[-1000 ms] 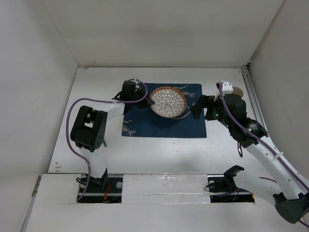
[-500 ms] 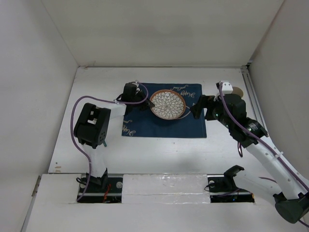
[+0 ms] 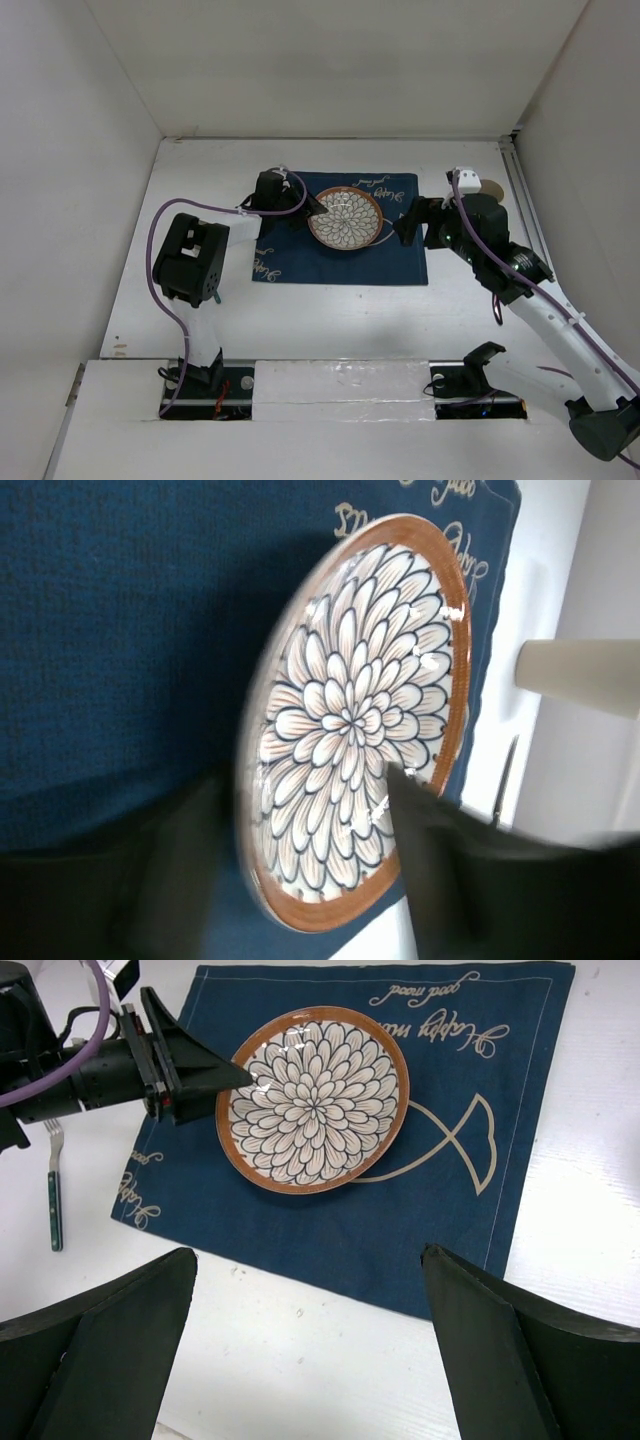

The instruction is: Set the dinner table for one person

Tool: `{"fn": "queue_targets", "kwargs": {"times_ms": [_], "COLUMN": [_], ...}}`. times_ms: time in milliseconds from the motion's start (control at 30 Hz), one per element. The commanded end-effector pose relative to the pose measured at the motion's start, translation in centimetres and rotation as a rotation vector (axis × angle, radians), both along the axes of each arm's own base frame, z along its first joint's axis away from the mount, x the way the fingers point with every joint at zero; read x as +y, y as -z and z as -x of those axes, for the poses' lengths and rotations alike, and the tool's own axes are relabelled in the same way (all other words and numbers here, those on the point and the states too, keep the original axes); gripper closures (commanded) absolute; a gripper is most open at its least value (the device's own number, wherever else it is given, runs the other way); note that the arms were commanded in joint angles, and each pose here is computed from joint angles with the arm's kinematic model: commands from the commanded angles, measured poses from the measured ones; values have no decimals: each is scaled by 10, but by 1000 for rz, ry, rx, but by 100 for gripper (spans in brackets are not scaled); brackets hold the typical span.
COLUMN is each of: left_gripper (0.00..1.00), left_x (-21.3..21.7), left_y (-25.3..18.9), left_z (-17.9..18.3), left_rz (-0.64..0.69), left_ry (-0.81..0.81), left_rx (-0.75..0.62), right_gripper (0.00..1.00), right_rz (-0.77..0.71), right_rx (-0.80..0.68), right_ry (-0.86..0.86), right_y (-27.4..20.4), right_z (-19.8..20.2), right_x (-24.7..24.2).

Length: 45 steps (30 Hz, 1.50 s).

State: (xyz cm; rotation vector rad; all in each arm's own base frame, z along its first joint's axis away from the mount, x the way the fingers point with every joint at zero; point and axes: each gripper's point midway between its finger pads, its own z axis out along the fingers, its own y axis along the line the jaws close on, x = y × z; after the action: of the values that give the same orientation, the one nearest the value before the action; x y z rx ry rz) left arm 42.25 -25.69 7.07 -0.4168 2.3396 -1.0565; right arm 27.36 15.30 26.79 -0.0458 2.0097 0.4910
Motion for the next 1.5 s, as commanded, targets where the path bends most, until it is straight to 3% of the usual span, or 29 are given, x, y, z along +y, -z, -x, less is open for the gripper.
{"fn": "queue_targets", "kwargs": {"times_ms": [0,133,233,467,733,967,1167,1267,1467], "left_gripper": [37,0,0,0,0,0,0,0,0], "left_x": [1,23,41,91,135,141,160,154,158], "left_y": [-48,-55,-79,-150,-191,-203,-189,-187,-181], "left_z": [-14,-7,-6,25,76,105,117,118,115], "left_rz": [35,-39,-88,-265,-358,-547,-623,-600,-600], "left_ry": [-37,-137,-212,-511,-574,-324,-336,-305,-283], "left_rx": [-121,-87,-128,-165,-179,-230,-257,-271,-255], "right_gripper": [0,0,0,0,2,9,16,19,40], "right_rz": [-6,-9,6,105,131,131,124,137,132], "right_rx": [-34,-32,-19,2,96,185,252,310,375], "right_ry": [8,9,62,522,881,921,913,933,911], "right_y": [-6,-5,-1,-13,1,25,56,75,108], "right_z": [-5,-8,-18,-64,-93,-122,-136,-142,-148], "right_x": [-3,-3,-9,-99,-215,-252,-270,-282,-281]}}
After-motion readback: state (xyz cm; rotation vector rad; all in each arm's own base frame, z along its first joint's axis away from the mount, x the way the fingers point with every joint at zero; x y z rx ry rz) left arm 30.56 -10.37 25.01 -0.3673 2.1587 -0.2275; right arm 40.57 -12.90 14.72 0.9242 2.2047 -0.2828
